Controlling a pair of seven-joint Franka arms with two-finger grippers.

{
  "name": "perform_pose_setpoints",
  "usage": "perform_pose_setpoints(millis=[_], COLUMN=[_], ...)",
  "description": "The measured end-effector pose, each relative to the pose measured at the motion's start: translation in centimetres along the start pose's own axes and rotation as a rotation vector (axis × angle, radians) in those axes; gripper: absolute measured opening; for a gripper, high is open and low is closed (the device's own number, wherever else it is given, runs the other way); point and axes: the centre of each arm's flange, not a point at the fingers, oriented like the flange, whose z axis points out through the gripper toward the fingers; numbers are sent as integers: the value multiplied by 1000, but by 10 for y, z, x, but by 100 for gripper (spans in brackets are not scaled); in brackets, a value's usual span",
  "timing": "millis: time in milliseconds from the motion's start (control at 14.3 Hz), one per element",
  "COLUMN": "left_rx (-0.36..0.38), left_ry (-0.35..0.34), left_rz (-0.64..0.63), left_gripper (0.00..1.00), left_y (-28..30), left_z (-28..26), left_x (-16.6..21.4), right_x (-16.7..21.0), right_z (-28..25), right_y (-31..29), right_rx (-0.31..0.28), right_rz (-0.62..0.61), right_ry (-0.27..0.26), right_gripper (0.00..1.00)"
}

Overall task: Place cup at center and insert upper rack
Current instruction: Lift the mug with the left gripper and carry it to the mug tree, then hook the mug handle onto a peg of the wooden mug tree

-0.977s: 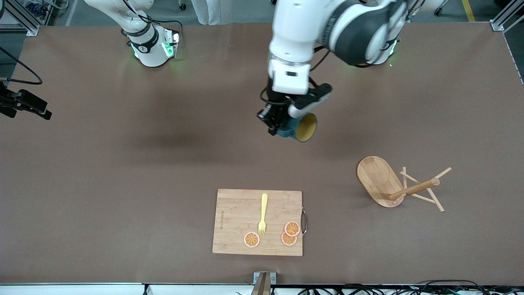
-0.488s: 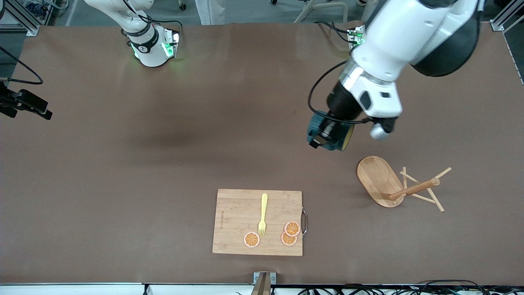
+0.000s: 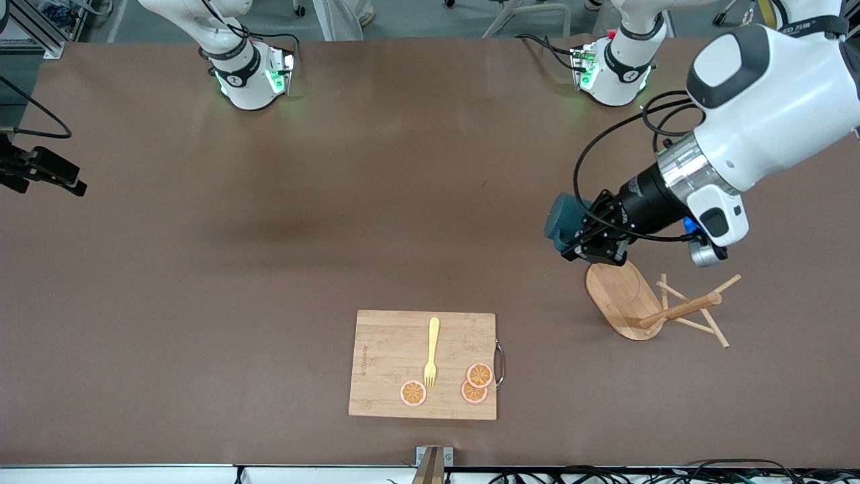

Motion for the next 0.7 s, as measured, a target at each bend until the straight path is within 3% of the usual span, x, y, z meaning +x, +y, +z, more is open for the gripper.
perform_pose_setpoints(millis=[279, 698], left_rx=[2, 17], left_ry=[-48, -51], left_rz=[0, -56], left_gripper=[5, 5], left_y=[-27, -40], left_z=[-2, 5], left_x=[62, 103], right_x=[0, 0], right_z=[0, 0], right_y=[0, -5], right_rx=[0, 0], right_rz=[0, -9], right_ry=[0, 0], right_gripper=[100, 100])
